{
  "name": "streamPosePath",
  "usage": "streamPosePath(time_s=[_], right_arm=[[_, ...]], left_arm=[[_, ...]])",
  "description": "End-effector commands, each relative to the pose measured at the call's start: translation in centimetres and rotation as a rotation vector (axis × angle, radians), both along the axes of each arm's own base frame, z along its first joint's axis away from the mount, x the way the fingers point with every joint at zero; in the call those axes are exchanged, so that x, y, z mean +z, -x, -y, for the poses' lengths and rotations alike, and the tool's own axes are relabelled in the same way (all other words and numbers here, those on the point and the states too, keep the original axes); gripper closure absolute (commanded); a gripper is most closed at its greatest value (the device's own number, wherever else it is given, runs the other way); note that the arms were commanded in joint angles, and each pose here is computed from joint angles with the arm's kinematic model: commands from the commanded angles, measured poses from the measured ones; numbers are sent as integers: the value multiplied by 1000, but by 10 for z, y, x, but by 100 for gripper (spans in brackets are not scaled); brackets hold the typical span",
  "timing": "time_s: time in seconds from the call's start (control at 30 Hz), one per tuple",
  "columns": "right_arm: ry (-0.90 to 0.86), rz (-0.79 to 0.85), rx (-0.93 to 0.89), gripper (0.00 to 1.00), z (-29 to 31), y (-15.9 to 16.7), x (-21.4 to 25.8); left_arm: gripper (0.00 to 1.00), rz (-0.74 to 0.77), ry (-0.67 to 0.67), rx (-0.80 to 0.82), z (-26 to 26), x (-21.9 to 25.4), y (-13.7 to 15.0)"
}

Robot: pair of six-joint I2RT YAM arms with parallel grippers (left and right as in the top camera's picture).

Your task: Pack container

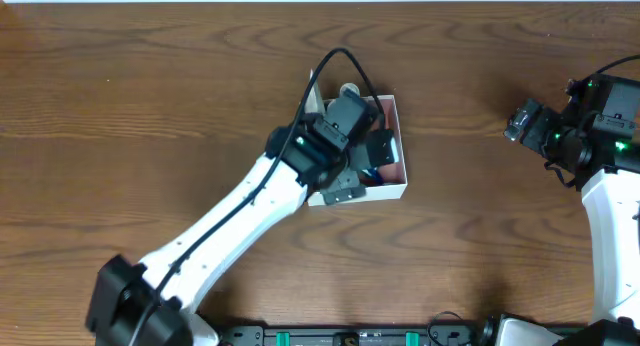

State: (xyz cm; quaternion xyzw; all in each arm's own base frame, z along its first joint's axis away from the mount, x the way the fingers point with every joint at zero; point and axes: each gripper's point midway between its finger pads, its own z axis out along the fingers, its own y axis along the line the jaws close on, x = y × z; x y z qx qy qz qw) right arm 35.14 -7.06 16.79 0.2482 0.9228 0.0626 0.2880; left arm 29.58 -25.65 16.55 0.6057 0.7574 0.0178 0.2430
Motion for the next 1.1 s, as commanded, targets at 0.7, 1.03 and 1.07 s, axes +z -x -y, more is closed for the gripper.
streamPosePath(time_s=[0.7,1.03,1.07], right_arm=[[1,7,-19,1,4,-1,3],[1,7,-19,1,4,-1,3],[1,7,-19,1,4,-1,3]], left_arm=[[2,164,456,547,-135,157,114],[2,206,619,633,-195,171,164],[2,217,636,658,-200,172,165]])
